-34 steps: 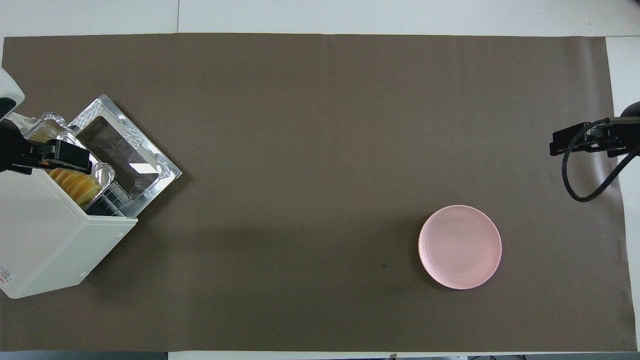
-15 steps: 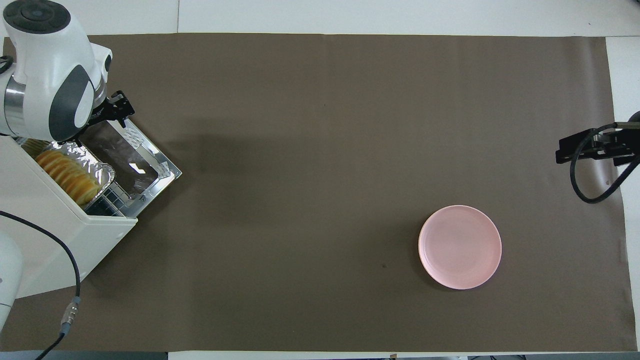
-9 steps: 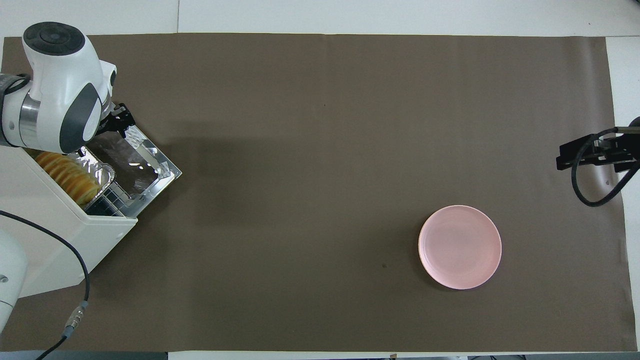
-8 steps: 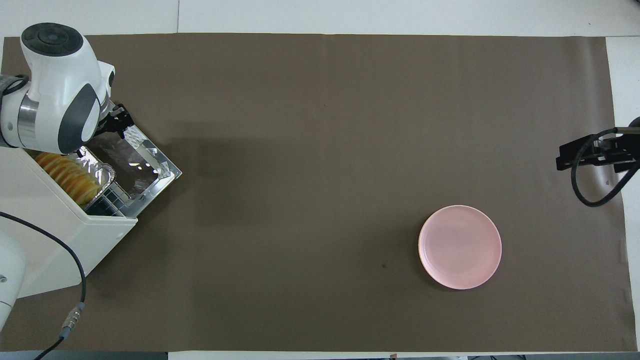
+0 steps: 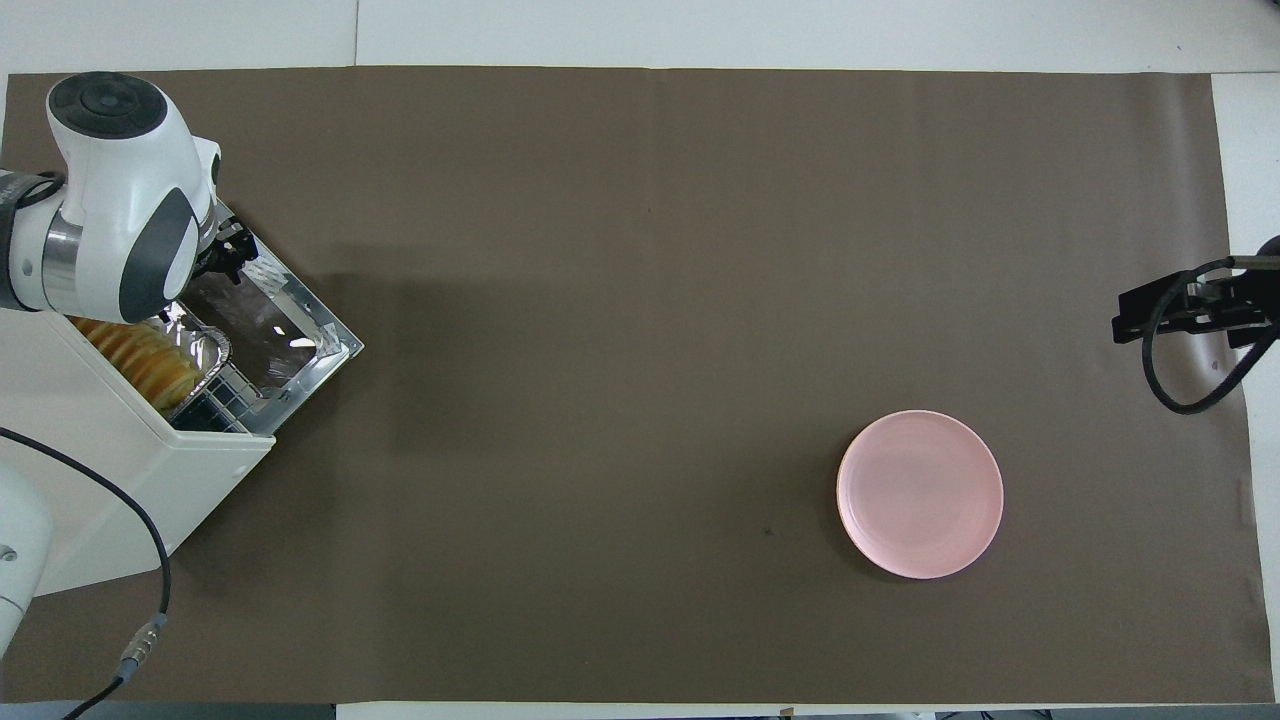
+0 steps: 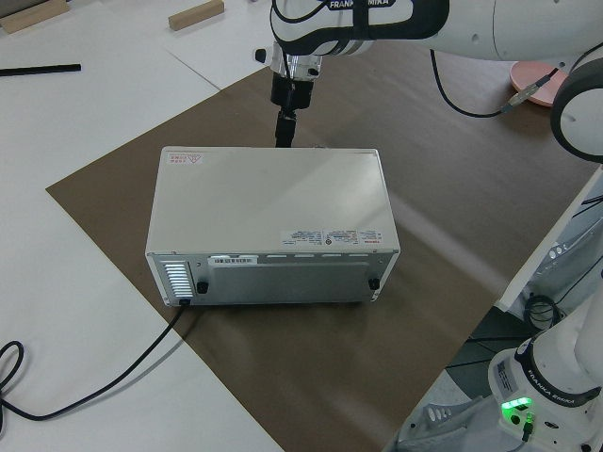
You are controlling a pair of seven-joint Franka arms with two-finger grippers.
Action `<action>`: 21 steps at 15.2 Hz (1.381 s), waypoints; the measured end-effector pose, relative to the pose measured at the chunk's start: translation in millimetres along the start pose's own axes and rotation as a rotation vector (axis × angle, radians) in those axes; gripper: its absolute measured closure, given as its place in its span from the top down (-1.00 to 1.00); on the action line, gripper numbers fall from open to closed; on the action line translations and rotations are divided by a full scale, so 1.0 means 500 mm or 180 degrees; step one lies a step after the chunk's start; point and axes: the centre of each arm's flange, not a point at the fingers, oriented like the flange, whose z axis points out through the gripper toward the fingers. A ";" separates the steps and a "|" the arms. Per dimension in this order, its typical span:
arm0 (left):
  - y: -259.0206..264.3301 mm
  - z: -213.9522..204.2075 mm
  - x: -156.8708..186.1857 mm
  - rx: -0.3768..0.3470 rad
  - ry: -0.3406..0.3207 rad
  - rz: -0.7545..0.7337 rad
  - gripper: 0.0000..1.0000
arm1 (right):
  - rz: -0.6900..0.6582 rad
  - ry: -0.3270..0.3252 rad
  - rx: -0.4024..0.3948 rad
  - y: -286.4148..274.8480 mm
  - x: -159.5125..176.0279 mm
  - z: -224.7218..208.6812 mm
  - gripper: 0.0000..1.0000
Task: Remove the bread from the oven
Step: 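Reach the left gripper into the oven and grasp the foil tray, then pull the foil tray out with the left gripper toward the plate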
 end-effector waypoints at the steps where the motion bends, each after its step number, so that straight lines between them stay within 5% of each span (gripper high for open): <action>1: 0.000 -0.001 0.000 -0.0002 0.0004 -0.0004 0.70 | 0.0010 0.0001 0.0001 0.004 0.000 0.000 1.00; 8: -0.007 -0.022 0.001 -0.0047 0.0055 0.0062 -0.87 | 0.0008 0.0001 0.0001 0.004 0.000 0.000 1.00; 9: -0.006 -0.031 0.003 -0.0075 0.0083 0.0081 -0.96 | 0.0011 -0.0001 0.0001 0.004 0.000 0.000 1.00; 12: 0.013 -0.073 0.000 -0.0203 0.0191 0.0122 -0.96 | 0.0054 0.0011 0.0006 0.019 -0.003 -0.004 1.00; 15: 0.083 -0.142 -0.048 -0.0577 0.0204 0.0211 -0.96 | 0.0074 0.0028 0.0009 0.026 -0.006 -0.010 1.00; 21: 0.304 -0.284 -0.362 -0.1081 0.0005 0.0828 -0.96 | 0.0072 0.0027 0.0008 0.026 -0.007 -0.010 1.00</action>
